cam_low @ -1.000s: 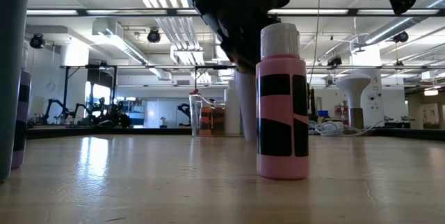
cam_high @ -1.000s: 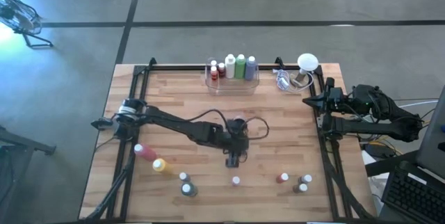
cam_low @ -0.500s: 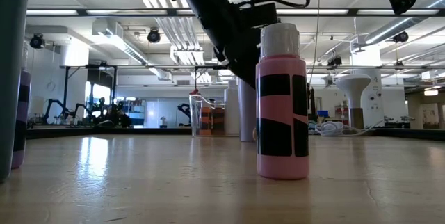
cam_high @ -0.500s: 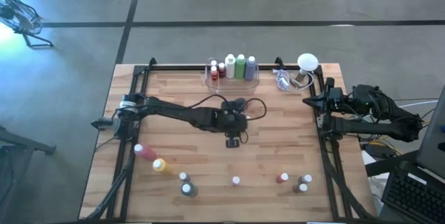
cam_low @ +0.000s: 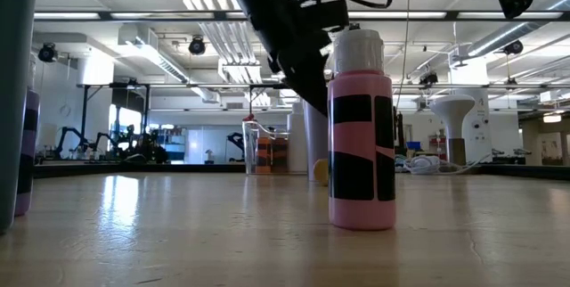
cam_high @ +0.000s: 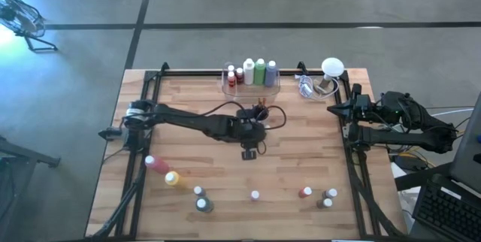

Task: Pick & Place Paint Supplies
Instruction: Put the yellow black paint bottle into the transparent bin

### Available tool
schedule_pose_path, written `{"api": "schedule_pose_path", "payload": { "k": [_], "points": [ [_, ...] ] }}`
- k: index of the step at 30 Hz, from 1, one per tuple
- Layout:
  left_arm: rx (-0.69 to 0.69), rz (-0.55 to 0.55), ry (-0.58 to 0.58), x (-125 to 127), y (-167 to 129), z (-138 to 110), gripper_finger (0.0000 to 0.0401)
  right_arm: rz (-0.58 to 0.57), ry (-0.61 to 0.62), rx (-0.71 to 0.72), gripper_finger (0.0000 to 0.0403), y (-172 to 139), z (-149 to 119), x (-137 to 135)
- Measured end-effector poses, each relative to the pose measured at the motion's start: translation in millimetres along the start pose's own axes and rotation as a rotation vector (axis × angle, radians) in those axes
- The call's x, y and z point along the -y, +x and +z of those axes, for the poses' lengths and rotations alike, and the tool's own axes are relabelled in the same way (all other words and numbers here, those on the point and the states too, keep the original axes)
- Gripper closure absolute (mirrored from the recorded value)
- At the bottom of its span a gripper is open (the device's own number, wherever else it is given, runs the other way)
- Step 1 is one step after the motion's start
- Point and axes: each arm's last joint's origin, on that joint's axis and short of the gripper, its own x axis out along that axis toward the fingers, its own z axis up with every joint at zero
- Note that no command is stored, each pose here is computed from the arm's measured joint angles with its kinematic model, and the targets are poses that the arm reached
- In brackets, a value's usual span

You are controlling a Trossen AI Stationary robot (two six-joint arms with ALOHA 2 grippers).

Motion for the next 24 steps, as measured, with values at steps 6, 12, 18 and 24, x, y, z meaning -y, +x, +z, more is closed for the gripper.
{"api": "schedule_pose_path", "payload": {
  "k": [6,12,18,24],
  "points": [
    [0.012,-0.156,-0.073,11,-13,2,0.0252,0.001,0.000,0.000,0.0394,0,0,0],
    [0.002,0.041,-0.060,41,-17,-9,0.0260,0.000,0.000,0.000,0.0394,0,0,0],
    [0.111,0.202,-0.324,58,-15,-19,0.0267,0.000,0.000,0.000,0.0394,0,0,0],
    [0.259,0.133,-0.455,61,7,-35,0.0222,0.000,0.000,0.000,0.0394,0,0,0]
  ]
}}
